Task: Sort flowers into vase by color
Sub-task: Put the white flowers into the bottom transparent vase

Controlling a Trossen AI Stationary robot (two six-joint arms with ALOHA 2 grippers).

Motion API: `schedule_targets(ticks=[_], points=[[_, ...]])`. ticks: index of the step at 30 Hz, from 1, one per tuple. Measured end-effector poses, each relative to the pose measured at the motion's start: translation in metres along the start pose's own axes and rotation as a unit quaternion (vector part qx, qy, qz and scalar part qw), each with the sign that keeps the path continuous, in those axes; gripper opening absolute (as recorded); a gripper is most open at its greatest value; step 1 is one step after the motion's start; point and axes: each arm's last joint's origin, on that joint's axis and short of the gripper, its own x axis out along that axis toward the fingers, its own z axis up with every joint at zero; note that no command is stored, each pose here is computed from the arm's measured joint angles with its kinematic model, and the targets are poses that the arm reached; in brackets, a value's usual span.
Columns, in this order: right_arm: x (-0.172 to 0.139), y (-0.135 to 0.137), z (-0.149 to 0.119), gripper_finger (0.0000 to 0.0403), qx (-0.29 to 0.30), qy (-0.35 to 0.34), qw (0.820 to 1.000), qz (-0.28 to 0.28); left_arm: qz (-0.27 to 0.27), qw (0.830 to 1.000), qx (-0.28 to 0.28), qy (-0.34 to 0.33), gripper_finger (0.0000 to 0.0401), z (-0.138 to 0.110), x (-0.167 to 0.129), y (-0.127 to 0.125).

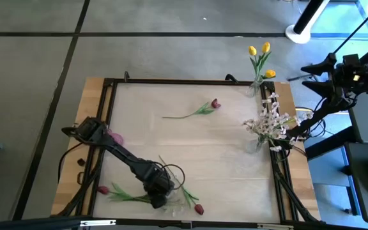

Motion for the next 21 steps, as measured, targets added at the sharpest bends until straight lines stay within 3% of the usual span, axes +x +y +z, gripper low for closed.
schedule_targets(ticks=[4,7,11,16,19,21], points=[[0.007,0.010,0.008,0.0292,-0.036,-0.012,0.999,0.006,0.046,0.996,-0.012,-0.079,0.0004,0.016,-0.027,0.007],[0.018,0.023,0.014,0.0292,-0.076,-0.017,0.997,0.006,0.063,0.988,-0.001,-0.141,0.0002,0.025,-0.071,0.007],[0.033,0.041,0.021,0.0292,-0.119,-0.019,0.993,0.002,0.098,0.962,-0.010,-0.254,0.0002,0.043,-0.128,0.018],[0.055,0.065,0.023,0.0292,-0.148,0.000,0.989,-0.009,0.126,0.899,-0.044,-0.417,0.0001,0.054,-0.198,0.038],[0.068,0.078,0.021,0.0292,-0.142,0.018,0.990,-0.012,0.148,0.846,-0.070,-0.508,0.0001,0.063,-0.231,0.052],[0.075,0.086,0.020,0.0292,-0.132,0.028,0.991,-0.014,0.133,0.811,-0.082,-0.564,0.0000,0.069,-0.252,0.057]])
